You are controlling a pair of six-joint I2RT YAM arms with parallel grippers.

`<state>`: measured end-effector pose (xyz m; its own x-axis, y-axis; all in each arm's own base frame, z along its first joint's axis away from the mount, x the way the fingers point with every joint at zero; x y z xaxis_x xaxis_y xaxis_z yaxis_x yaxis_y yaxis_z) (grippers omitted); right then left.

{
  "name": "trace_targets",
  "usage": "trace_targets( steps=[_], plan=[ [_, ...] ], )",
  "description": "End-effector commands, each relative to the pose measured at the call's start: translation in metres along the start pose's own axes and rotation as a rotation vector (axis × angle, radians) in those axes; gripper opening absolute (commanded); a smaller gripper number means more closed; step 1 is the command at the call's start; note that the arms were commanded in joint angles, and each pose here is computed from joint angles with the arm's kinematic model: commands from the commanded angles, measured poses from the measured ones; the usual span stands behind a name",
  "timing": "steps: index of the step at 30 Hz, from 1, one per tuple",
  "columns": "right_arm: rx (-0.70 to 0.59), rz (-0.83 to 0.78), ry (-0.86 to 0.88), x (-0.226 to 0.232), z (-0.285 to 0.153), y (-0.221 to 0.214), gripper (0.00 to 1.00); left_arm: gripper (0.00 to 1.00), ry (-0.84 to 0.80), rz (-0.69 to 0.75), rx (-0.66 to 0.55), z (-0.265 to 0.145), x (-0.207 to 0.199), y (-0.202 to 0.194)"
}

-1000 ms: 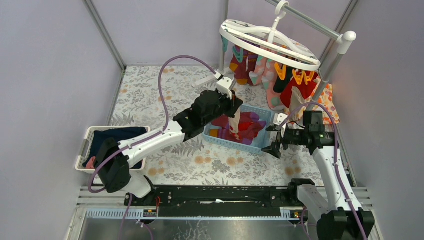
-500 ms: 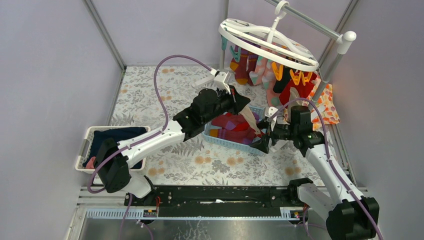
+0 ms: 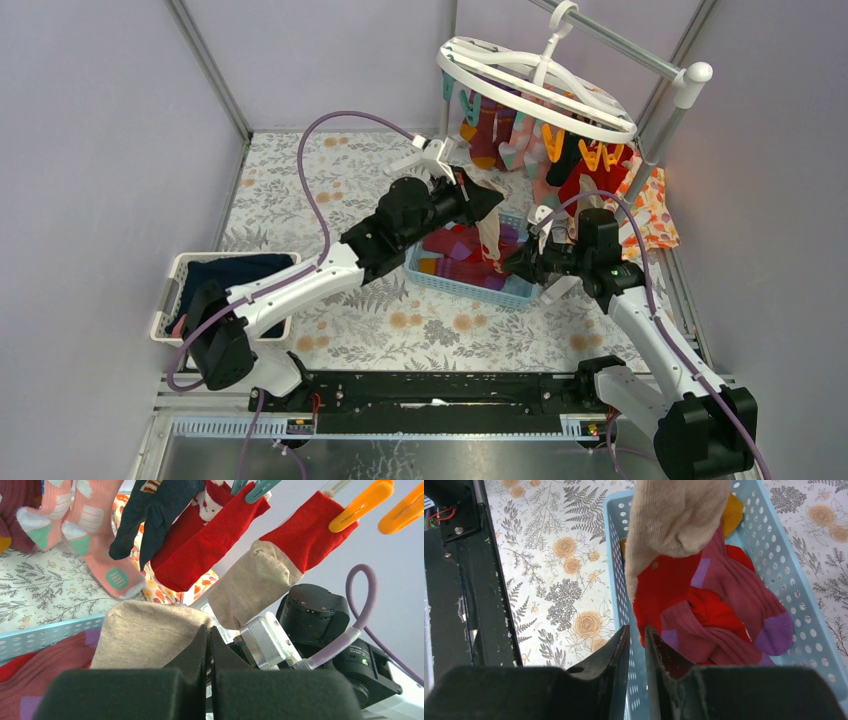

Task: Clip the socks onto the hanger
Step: Pick up the sock from the bin.

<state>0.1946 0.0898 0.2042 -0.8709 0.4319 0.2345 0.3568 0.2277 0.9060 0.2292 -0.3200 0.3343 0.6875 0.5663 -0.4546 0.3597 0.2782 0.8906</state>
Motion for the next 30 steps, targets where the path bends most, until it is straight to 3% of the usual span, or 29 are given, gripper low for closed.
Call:
trace_targets(
  steps=[1,4,5,10,12,17,22,24,26,27,30],
  plan=[
    [-0.034,-0.024,0.053,0.006,0.0,0.015,0.32,0.0,-0.05,-0.021,-0.074,-0.007,-0.012,0.016],
    [-0.043,-0.033,0.085,0.01,-0.001,0.015,0.61,0.0,-0.053,-0.03,-0.074,-0.008,-0.012,0.016],
    [-0.042,-0.036,0.094,0.011,-0.001,0.015,0.66,0.0,-0.054,-0.033,-0.072,-0.008,-0.012,0.015],
    [-0.053,-0.017,0.092,0.009,0.0,0.016,0.67,0.0,-0.068,-0.052,-0.062,-0.008,-0.014,0.012],
    [-0.055,-0.009,0.094,0.009,0.001,0.016,0.59,0.0,-0.073,-0.058,-0.059,-0.008,-0.015,0.01],
    [-0.045,-0.006,0.119,0.012,0.0,0.018,0.21,0.0,-0.058,-0.06,-0.064,-0.009,-0.012,0.005],
    [0.012,-0.039,0.237,0.029,-0.012,0.023,0.04,0.02,-0.009,-0.053,-0.051,-0.011,0.008,-0.007],
    [0.004,-0.057,0.353,0.042,-0.017,0.024,0.01,0.09,0.006,-0.05,-0.045,-0.013,0.02,-0.014],
    [-0.027,-0.06,0.427,0.052,-0.02,0.024,0.0,0.24,-0.013,-0.047,-0.034,-0.015,0.029,-0.021],
    [-0.037,-0.062,0.442,0.055,-0.021,0.022,0.0,0.34,-0.025,-0.044,-0.031,-0.016,0.034,-0.025],
    [-0.048,-0.059,0.445,0.058,-0.023,0.019,0.0,0.5,-0.119,-0.026,-0.1,-0.035,0.044,-0.03]
  ],
)
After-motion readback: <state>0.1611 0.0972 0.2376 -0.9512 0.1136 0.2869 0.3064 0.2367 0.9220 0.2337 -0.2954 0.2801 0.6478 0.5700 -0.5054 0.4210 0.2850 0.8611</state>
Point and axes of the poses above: each gripper's point midway between its finger pads, its own z axis out along the fingers, its own x axis along the line the jaws close on, y = z × x, the point moved 10 cm from there along -z, back along the fingers, and after that the axes turned 10 degrees about z, right-handed, at the moved point
